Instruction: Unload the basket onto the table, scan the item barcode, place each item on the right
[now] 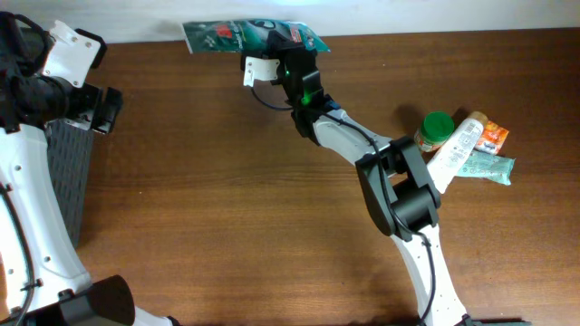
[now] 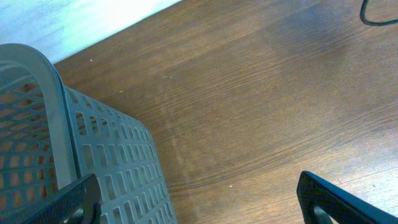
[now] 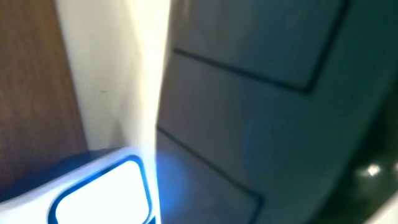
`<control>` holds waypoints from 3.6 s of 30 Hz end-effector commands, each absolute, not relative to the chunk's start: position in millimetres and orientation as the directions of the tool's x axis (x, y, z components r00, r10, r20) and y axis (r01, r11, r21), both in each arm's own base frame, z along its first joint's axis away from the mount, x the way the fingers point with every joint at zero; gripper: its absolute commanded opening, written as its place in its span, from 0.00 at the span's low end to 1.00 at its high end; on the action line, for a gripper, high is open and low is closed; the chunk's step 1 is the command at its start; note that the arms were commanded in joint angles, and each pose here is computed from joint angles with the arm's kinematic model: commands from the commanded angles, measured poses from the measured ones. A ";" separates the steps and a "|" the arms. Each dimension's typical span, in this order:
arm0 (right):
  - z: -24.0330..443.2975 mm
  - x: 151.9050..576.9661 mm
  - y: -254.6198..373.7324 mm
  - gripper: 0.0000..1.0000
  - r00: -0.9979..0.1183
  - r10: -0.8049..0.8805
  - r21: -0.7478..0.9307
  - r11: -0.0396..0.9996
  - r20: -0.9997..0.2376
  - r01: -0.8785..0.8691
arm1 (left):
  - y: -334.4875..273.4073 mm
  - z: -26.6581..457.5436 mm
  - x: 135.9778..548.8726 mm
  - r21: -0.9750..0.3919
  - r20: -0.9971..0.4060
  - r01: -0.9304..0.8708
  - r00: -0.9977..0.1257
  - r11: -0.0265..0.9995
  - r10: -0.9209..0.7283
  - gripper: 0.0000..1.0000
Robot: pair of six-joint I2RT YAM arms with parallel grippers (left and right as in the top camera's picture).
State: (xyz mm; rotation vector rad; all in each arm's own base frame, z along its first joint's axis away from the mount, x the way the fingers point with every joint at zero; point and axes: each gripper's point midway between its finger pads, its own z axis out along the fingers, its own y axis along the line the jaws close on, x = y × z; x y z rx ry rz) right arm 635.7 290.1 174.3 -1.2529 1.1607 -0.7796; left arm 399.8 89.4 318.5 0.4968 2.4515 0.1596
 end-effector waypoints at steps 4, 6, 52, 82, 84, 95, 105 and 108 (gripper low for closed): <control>354.2 573.3 243.2 0.04 0.142 -0.792 -0.801 0.564 -0.593 -0.199 | 90.0 320.5 399.8 0.243 -0.556 0.324 -0.726 0.914 0.405 0.99; 383.9 536.1 223.5 0.04 0.034 -0.652 -0.636 0.723 -0.757 -0.270 | 90.0 320.5 399.7 0.243 -0.556 0.324 -0.726 0.915 0.405 0.99; 415.1 239.6 1.4 0.98 -0.735 0.100 0.070 0.995 -0.671 0.072 | 90.0 320.3 399.5 0.242 -0.555 0.324 -0.727 0.915 0.404 0.99; 210.7 243.1 16.6 0.98 0.124 0.091 0.080 0.993 -0.988 -0.091 | 89.9 320.0 399.1 0.241 -0.554 0.324 -0.728 0.915 0.404 0.99; 199.9 244.9 16.4 0.98 0.094 0.088 0.080 0.993 -0.992 -0.087 | 89.9 320.0 399.1 0.241 -0.554 0.324 -0.728 0.915 0.404 0.99; 156.5 245.7 13.5 0.98 -0.080 0.080 0.085 0.995 -0.994 -0.055 | 89.8 320.0 399.1 0.241 -0.554 0.325 -0.728 0.915 0.404 0.99; 156.5 245.7 13.5 0.98 -0.080 0.080 0.085 0.995 -0.994 -0.055 | 89.9 320.0 399.1 0.241 -0.554 0.324 -0.728 0.915 0.404 0.99; 156.6 245.7 13.5 0.98 -0.079 0.080 0.085 0.995 -0.994 -0.055 | 89.4 324.1 396.8 0.249 -0.558 0.321 -0.723 0.914 0.407 0.99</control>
